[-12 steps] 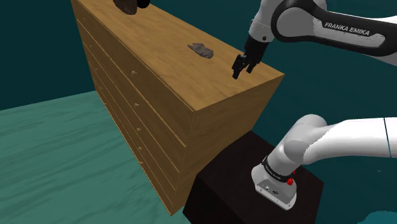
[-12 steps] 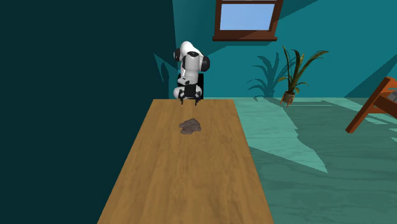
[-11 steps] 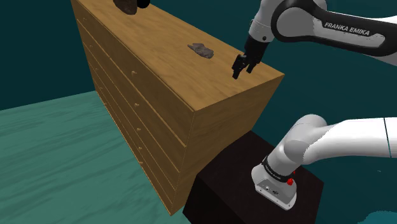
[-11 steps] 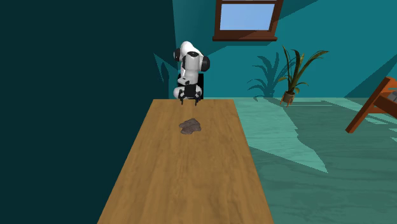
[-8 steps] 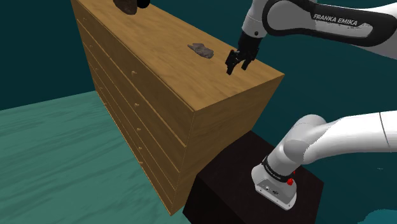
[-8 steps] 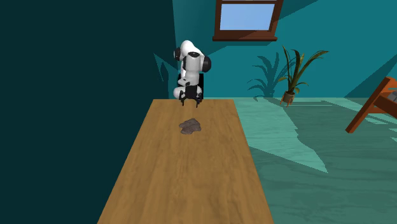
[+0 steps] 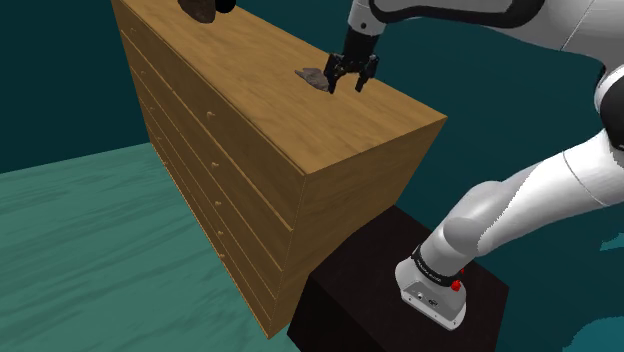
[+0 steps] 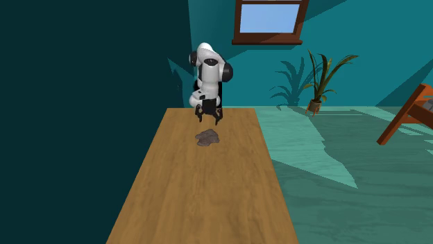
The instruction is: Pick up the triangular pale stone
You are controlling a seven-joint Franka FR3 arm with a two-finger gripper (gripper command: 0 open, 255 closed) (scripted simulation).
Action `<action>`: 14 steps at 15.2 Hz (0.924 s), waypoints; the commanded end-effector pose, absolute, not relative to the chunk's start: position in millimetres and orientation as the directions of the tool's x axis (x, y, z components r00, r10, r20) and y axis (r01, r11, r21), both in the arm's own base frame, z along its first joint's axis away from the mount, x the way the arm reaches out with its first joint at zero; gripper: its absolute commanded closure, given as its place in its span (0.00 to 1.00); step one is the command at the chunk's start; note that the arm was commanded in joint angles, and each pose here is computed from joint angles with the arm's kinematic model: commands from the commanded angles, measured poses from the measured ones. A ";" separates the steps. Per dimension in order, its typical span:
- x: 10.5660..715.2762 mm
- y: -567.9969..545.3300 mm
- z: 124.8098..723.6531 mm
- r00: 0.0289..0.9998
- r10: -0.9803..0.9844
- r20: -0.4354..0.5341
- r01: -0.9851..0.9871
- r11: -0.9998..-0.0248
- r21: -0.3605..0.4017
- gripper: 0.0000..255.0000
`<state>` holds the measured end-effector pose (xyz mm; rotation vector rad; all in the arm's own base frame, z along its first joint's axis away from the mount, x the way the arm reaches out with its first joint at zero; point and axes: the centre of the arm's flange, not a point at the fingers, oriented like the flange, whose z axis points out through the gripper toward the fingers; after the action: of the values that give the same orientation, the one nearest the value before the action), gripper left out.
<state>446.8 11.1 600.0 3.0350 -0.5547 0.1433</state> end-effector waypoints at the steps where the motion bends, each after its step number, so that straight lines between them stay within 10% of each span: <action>1: 475.4 5.4 604.0 0.913 -0.397 0.096 -0.401 -0.916 0.022 0.00; 14: 612.5 -40.2 615.7 0.781 -0.622 0.059 -0.620 -0.783 -0.044 0.00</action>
<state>608.8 -39.2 620.3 2.9870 -1.0320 0.1105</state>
